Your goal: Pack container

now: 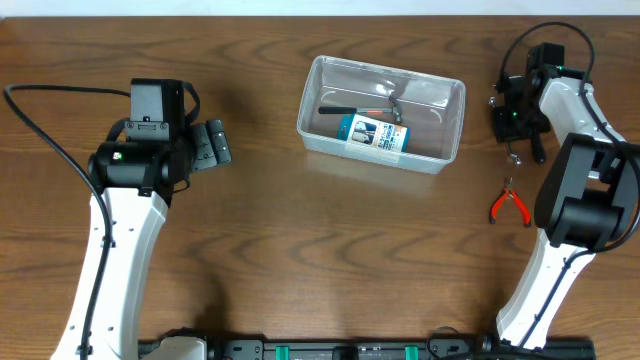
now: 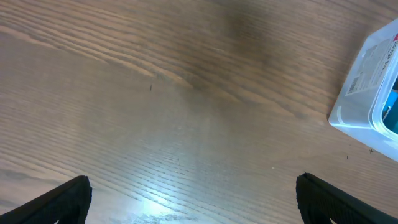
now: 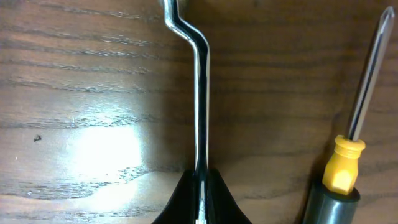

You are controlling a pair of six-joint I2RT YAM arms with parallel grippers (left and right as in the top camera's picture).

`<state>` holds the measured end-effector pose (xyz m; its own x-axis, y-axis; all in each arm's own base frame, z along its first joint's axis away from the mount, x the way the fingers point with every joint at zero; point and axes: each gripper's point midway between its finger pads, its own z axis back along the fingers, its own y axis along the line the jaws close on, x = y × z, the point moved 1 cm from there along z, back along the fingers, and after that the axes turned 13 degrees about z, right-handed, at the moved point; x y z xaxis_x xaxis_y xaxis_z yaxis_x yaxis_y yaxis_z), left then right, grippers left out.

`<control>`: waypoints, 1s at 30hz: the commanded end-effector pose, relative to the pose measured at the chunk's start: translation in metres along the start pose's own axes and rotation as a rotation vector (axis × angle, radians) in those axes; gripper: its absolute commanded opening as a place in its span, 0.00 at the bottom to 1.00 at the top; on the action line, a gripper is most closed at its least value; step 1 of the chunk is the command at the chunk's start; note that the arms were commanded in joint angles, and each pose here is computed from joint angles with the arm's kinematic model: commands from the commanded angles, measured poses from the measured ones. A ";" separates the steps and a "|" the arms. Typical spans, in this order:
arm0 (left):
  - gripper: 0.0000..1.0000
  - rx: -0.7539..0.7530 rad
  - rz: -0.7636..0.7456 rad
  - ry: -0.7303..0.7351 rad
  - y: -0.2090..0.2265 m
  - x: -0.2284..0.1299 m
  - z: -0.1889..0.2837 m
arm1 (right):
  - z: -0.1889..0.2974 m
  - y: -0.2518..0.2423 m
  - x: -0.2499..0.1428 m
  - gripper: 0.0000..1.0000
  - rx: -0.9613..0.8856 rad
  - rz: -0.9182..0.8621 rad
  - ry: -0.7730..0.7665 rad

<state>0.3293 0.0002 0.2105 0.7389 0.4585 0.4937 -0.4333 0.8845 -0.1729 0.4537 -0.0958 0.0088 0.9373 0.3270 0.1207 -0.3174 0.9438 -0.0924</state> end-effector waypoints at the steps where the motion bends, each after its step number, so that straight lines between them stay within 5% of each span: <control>1: 0.98 0.012 0.010 -0.016 0.002 0.005 0.003 | -0.012 0.004 -0.007 0.01 0.020 -0.007 0.034; 9: 0.98 0.012 0.010 -0.016 0.002 0.005 0.003 | 0.024 -0.011 0.022 0.01 -0.019 -0.034 -0.036; 19: 0.98 0.012 0.010 -0.016 0.002 0.005 0.003 | 0.154 -0.033 0.094 0.01 -0.135 -0.029 -0.285; 30: 0.98 0.012 0.010 -0.016 0.002 0.005 0.003 | 0.260 0.074 0.147 0.01 -0.012 0.353 -0.561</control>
<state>0.3293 0.0002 0.2105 0.7389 0.4585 0.4937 -0.4333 0.8845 -0.1729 0.5391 -0.0092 0.2388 0.6990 0.4934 0.5176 -0.4680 0.8630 -0.1906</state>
